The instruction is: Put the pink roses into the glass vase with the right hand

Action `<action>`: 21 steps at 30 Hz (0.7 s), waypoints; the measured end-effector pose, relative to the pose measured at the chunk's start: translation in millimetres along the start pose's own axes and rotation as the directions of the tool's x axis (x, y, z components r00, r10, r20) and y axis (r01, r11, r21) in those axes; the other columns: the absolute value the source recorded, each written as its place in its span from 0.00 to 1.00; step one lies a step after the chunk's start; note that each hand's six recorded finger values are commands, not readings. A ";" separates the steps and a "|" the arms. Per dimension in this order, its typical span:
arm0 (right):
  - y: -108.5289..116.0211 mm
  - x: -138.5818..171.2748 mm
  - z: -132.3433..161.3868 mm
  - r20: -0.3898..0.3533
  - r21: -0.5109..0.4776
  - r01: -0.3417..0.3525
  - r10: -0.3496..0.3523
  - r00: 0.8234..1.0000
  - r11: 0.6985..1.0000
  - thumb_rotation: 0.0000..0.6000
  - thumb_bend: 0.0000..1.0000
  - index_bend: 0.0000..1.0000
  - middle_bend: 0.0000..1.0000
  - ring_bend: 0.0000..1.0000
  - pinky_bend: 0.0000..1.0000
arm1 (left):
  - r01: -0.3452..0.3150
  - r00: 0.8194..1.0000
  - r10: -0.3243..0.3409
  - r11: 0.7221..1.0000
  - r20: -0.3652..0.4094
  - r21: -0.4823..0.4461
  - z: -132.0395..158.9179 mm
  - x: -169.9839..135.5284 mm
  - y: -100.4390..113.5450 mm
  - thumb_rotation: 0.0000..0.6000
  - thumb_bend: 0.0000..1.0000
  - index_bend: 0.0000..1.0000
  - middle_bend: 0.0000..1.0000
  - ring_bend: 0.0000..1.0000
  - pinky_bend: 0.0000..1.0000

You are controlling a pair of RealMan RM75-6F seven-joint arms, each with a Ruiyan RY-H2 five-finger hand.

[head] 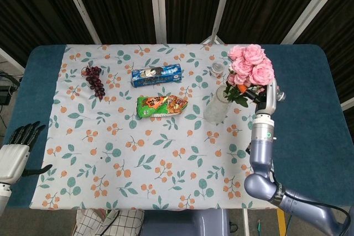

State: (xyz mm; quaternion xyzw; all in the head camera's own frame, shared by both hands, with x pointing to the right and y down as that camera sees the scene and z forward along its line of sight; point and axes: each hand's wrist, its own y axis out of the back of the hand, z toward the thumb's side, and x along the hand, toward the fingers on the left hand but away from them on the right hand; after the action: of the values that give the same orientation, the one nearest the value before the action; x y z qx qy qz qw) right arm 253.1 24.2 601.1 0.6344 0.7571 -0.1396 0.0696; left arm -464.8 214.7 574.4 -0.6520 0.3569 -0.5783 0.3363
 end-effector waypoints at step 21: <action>-23.9 -3.3 -12.6 0.016 0.015 -0.015 0.015 1.000 1.000 1.00 0.32 0.45 0.50 0.47 0.32 | 0.008 1.000 -0.008 1.000 -0.001 -0.010 -0.7 0.1 -0.2 1.00 0.00 0.00 0.00 0.00 0.00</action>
State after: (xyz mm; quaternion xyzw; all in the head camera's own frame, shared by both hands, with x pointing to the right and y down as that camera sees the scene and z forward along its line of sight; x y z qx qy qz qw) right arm 231.2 21.0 617.0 0.6395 0.7506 -0.1500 0.0718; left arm -465.5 214.6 574.7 -0.6548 0.3573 -0.5782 0.3306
